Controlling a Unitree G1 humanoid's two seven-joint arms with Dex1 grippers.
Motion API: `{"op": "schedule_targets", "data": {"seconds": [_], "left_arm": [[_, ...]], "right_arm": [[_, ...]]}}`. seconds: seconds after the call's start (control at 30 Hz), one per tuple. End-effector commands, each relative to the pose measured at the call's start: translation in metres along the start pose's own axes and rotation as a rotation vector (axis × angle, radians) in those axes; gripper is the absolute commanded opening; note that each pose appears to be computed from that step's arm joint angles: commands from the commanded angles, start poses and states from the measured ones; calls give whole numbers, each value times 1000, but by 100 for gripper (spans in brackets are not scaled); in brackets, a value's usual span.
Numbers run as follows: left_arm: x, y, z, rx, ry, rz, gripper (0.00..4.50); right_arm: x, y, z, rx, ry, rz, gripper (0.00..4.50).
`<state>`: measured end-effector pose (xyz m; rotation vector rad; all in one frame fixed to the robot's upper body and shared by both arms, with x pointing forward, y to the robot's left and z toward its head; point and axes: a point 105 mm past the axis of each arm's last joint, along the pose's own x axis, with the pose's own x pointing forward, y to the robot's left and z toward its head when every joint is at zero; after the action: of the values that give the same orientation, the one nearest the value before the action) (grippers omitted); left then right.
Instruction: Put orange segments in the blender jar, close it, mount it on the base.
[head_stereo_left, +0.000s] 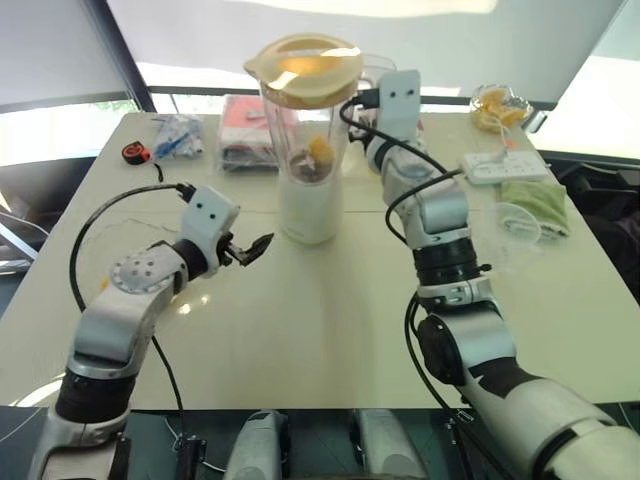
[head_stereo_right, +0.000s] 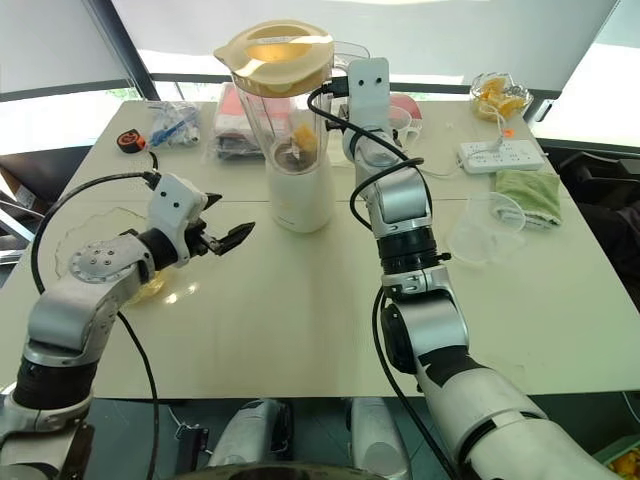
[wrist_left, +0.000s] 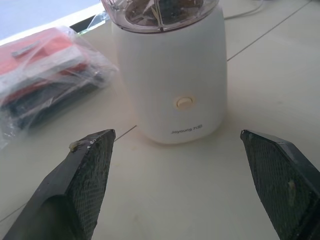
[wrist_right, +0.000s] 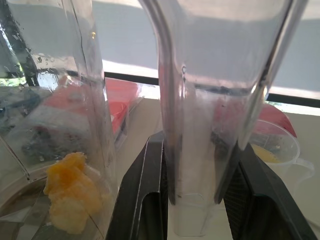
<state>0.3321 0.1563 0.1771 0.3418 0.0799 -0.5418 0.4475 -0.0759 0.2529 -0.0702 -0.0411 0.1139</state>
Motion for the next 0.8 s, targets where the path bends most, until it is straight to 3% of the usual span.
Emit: {"op": "schedule_targets", "data": {"seconds": [0.03,0.5,0.73,0.8], "left_arm": [[-4,10,13,23,-50,42,419],[-3,8,15,-18,-67,27,419],[-2,8,17,-9,-64,32,423],[-2,9,16,-11,-64,34,423]], "right_arm": [[1,1,-30,-10,105,-14,94],[0,7,-35,-52,98,20,94],[-4,-4,-40,-90,93,-20,424],[-7,-8,-42,-97,94,-28,439]]}}
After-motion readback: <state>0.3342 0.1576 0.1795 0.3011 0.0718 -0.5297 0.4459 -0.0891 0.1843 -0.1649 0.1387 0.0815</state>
